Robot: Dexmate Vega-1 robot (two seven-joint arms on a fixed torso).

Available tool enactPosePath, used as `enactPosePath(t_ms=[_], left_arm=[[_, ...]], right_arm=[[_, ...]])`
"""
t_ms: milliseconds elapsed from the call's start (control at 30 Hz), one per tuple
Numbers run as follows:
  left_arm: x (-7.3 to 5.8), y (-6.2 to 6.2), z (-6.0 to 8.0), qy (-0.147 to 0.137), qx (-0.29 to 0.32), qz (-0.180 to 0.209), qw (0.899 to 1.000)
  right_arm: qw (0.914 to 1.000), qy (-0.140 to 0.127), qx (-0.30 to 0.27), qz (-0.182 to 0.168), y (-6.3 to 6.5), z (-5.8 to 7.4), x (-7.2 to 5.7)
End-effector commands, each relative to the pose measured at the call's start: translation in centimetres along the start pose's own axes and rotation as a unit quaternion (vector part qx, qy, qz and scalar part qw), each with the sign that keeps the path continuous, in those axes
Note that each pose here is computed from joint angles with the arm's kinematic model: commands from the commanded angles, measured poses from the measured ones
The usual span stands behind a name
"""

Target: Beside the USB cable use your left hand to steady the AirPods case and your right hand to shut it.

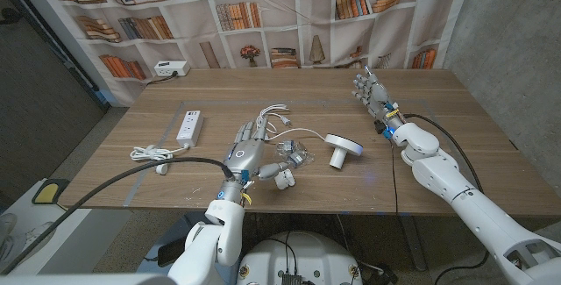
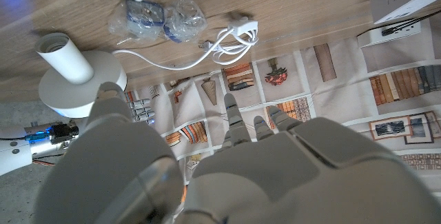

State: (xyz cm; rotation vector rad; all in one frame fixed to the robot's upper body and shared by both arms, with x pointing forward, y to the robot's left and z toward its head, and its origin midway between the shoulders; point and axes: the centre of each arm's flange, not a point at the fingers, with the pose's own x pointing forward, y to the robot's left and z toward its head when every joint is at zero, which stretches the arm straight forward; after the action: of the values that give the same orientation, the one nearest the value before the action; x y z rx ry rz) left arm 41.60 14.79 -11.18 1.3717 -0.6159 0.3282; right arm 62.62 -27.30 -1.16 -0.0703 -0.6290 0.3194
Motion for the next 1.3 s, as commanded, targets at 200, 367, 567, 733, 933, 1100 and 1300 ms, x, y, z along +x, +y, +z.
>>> enactPosePath(t_ms=[200,367,567,733,933,1100,1300], left_arm=[[0.2,0.1,0.3,-0.007,0.028,-0.032,0.999],[-0.1,0.2,0.8,-0.013,0.07,-0.013,0.997],[0.0,0.1,0.9,-0.011,0.073,-0.024,0.997],[-0.2,-0.1,1.1,-0.014,0.095,-0.012,0.995],[0.0,-0.2,1.0,-0.012,0.085,-0.029,0.996],[0.0,-0.1,1.5,-0.014,0.107,-0.049,0.993],[0.2,0.0,1.8,-0.01,0.108,-0.064,0.992]], right_arm=[[1.0,0.003,0.002,-0.002,0.2,-0.2,0.2],[1.0,0.005,-0.002,0.0,0.3,-0.2,0.3],[1.0,0.007,0.004,0.0,0.3,-0.5,0.3],[1.0,0.005,-0.002,0.001,0.2,-0.4,0.4],[1.0,0.005,-0.004,-0.004,0.0,-0.4,0.3],[1.0,-0.001,-0.006,0.001,0.0,0.0,0.4],[1.0,0.0,-0.003,-0.003,-0.2,0.0,0.2]])
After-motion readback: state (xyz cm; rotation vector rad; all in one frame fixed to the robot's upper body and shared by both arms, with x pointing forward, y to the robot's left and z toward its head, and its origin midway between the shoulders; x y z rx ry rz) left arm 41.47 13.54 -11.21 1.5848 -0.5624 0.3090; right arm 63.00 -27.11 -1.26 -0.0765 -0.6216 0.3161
